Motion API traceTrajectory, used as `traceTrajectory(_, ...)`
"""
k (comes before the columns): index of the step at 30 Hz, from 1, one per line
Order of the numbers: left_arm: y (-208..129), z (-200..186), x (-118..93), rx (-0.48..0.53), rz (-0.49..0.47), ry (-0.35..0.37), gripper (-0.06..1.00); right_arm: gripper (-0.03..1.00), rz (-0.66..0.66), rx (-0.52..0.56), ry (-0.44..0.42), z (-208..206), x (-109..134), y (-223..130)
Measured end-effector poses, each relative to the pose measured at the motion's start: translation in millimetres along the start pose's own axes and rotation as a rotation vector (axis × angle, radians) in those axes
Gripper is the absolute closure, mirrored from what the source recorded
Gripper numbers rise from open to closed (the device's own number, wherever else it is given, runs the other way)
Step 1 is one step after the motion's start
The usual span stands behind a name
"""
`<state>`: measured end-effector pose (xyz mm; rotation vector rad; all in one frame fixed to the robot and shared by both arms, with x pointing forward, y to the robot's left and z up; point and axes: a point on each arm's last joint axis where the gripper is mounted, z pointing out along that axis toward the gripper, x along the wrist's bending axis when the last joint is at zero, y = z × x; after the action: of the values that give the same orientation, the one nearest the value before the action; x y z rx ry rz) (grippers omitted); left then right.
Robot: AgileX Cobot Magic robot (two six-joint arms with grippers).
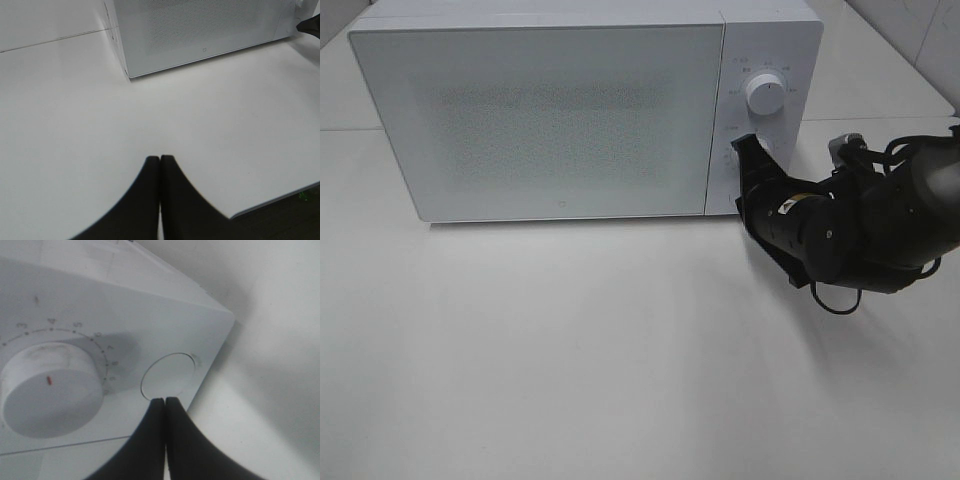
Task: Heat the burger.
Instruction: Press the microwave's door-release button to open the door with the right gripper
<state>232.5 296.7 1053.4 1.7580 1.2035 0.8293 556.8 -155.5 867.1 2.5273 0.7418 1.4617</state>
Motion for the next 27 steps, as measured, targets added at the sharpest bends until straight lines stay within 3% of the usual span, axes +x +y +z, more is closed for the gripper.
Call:
traceTrajectory(8, 0.0, 0.0, 0.0, 0.000, 0.000, 0.000, 0.94, 0.97, 0.003, -0.013, 0.030, 10.1, 6.5, -1.0)
traceTrajectory(27, 0.0, 0.0, 0.0, 0.000, 0.000, 0.000, 0.94, 0.97, 0.034, -0.048, 0.006, 21.4, -0.2, 5.1)
